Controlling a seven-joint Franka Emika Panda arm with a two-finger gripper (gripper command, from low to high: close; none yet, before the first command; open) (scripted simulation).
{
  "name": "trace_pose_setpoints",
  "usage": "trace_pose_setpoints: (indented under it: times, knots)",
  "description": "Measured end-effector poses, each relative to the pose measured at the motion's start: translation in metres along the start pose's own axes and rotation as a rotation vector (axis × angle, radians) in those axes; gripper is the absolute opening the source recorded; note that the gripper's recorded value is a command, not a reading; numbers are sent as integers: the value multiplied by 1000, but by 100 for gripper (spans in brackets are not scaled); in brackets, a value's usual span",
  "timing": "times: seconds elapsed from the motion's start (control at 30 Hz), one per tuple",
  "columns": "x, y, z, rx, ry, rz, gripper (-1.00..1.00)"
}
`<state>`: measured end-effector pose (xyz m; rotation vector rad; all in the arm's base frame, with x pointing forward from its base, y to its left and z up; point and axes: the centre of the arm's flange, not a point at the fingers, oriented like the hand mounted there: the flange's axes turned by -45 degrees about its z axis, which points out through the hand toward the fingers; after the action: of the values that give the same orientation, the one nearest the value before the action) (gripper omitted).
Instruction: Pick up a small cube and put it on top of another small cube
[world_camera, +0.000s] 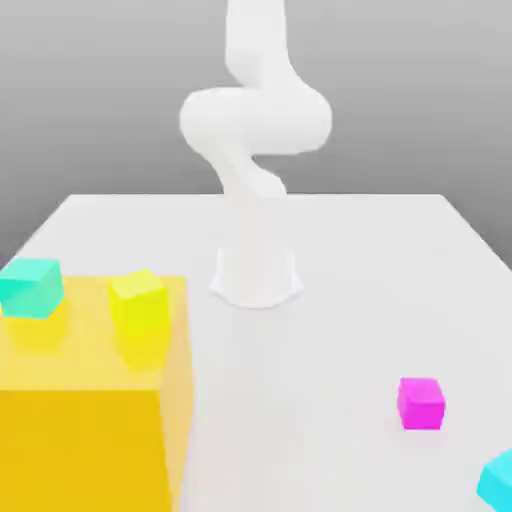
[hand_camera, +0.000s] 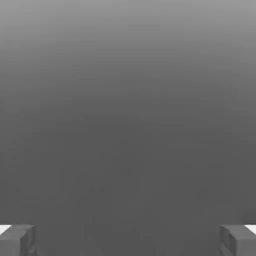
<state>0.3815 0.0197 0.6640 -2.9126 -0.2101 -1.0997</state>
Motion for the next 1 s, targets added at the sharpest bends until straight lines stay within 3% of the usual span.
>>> trace_pose_setpoints:
  times: [0.3,0.67,0.77,0.93,0.97,1.0]
  knots:
    - [-69,-101,191,241,-253,-502,0]
    - [-260,-222,322,484,-509,-1175,0]
    - [-308,-226,343,518,-565,-1308,0]
    - [-348,-228,383,524,-575,-1332,0]
    - [-354,-228,389,525,-576,-1331,-100]
    - [-354,-228,389,525,-576,-1331,-100]
